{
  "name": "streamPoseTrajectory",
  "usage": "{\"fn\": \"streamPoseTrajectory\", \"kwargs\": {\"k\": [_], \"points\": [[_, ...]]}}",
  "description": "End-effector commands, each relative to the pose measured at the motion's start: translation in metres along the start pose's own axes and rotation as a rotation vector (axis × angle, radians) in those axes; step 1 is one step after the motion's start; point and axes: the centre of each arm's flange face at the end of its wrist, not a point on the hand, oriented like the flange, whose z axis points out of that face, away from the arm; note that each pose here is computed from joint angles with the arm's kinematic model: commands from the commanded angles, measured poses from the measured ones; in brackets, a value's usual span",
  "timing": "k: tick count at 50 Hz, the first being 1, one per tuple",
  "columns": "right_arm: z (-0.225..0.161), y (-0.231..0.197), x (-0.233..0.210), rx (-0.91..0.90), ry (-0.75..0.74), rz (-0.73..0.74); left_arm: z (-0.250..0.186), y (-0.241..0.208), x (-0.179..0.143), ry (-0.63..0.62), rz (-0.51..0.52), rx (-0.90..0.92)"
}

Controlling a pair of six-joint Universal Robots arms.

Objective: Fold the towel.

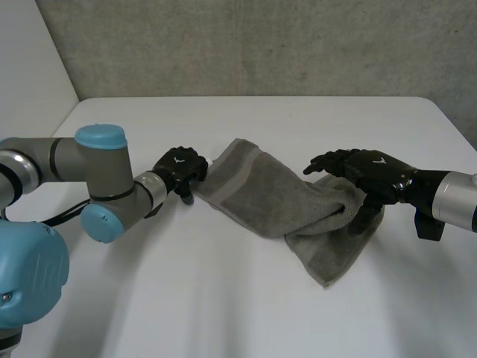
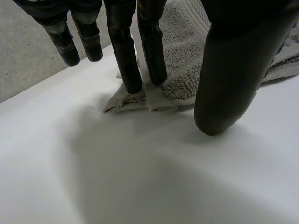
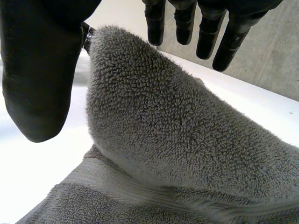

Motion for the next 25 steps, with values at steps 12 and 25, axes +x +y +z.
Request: {"fn": "streamPoseTrajectory", "kwargs": {"k": [12,25], "points": [[0.002,0.002,0.002,-0.005,0.0,0.005,-0.001,-0.011,-0.001,-0.035,0.034,0.021],[0.002,0.002,0.002,-0.004,0.0,0.004,-0.013,-0.02,0.01,-0.014,0.041,0.029]]}}
